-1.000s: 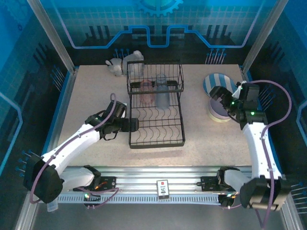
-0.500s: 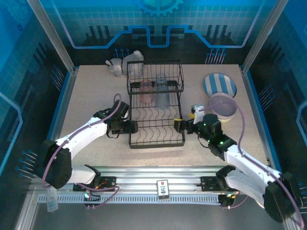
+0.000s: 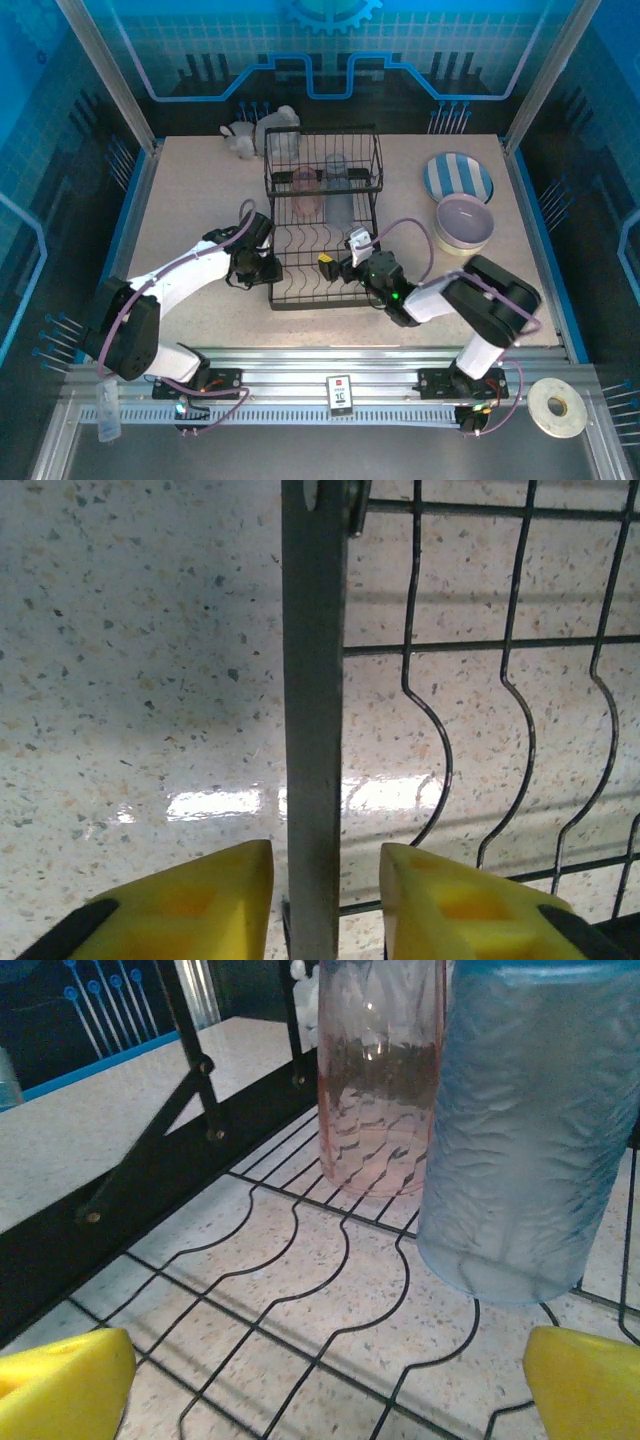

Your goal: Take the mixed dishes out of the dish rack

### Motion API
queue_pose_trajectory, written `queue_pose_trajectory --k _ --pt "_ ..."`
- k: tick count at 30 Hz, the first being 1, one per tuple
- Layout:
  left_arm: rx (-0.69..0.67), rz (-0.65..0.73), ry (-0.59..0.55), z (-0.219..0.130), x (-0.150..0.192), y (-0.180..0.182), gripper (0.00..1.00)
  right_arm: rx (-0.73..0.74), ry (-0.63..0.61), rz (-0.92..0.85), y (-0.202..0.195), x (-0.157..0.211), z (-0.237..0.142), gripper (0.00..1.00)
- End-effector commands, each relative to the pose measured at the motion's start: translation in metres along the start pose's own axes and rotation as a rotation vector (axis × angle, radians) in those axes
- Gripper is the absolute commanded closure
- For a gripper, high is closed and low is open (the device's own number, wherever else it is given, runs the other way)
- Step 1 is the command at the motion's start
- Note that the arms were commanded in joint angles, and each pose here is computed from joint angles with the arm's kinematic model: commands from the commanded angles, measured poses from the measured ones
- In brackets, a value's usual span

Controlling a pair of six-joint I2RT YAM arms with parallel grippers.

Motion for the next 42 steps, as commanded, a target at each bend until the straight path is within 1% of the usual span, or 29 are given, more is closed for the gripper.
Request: queue_pose_trajectory --k 1,3,4,10,15,23,35,42 --pt "0.015 -0.054 0.055 0.000 0.004 0.001 0.81 0.038 -0.247 0.026 0.006 -0.029 0.011 0.00" --pt "0.021 -0.073 0.072 0.002 0.007 0.002 0.96 0.062 -0.242 0.030 0.007 -0.026 0.019 0.00" --pt "0.024 -0.079 0.079 0.003 0.008 0.002 1.00 0.073 -0.240 0.033 0.007 -0.025 0.022 0.00" --pt "0.039 -0.115 0.107 0.009 0.016 -0.002 1.00 0.159 -0.237 0.034 0.001 -0.020 0.037 0.00" --pt "0.043 -0.104 0.135 0.018 0.020 -0.018 1.00 0.227 -0.237 0.056 -0.010 -0.018 0.042 0.00" --pt "0.021 -0.035 0.155 0.020 0.026 -0.047 1.00 0.322 -0.264 0.055 -0.032 -0.025 0.053 0.00" --pt "-0.006 -0.014 0.160 0.011 0.040 -0.053 1.00 0.432 -0.303 0.075 -0.068 -0.035 0.071 0.00" --pt "-0.027 0.006 0.155 0.007 0.045 -0.058 1.00 0.453 -0.325 0.075 -0.072 -0.040 0.084 0.00"
Point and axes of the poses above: each hand's point on the last joint's axis, 136 mm out from that joint toward the fingers, its own z axis out along the fingers, its own y axis along the line the jaws close on, x = y × z, the point moved 9 cm from there along -z, back along the fingers
